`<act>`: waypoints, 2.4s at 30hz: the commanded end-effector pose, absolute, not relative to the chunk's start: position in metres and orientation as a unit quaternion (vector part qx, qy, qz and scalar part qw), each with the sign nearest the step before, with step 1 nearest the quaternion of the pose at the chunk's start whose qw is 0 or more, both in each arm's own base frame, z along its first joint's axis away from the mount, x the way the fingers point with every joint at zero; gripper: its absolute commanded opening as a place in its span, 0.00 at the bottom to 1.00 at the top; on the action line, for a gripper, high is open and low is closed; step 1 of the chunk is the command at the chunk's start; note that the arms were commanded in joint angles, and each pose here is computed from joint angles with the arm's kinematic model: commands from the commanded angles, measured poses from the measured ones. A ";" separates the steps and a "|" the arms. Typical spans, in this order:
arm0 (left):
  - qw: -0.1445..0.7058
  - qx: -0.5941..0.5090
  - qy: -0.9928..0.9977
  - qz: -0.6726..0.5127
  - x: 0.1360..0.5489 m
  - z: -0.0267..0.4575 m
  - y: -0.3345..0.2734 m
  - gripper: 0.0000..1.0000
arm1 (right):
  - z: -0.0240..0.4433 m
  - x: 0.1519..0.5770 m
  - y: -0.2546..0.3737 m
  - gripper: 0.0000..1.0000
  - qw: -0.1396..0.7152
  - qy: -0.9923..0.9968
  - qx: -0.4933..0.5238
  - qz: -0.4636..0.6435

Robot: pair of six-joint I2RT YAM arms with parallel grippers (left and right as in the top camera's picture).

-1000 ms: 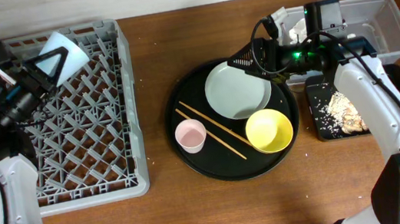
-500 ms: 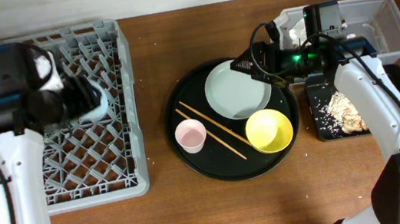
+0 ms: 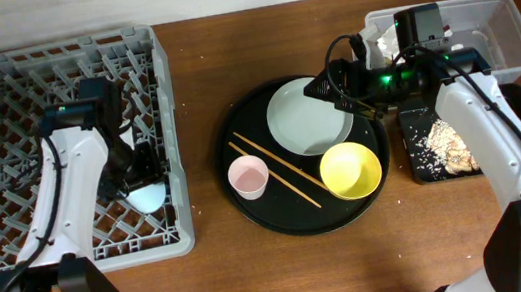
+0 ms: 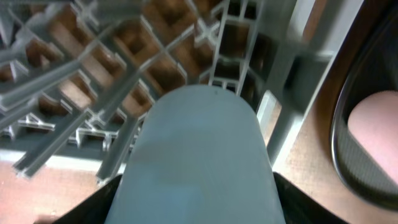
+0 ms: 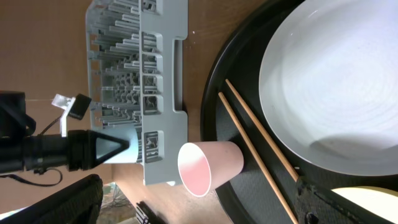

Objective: Sort waste into correct bins and load items into the dishwasher rack

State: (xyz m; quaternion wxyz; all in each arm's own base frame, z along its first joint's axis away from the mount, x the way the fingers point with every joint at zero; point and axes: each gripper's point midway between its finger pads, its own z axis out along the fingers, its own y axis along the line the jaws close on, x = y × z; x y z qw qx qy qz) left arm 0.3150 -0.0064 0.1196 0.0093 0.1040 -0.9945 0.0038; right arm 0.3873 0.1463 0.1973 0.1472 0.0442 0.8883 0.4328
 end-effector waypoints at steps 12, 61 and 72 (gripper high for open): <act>0.001 0.095 -0.995 -0.024 0.316 0.095 0.003 0.93 | 0.204 0.381 0.155 0.94 0.164 0.893 0.008 0.419; -0.195 -0.154 -0.691 0.679 0.356 0.391 -0.151 0.99 | 0.331 0.349 0.245 0.04 0.222 0.723 -0.213 0.618; -0.173 -0.209 -0.691 0.670 0.339 0.384 -0.195 0.99 | 0.359 0.375 0.275 0.04 0.288 0.697 -0.201 0.625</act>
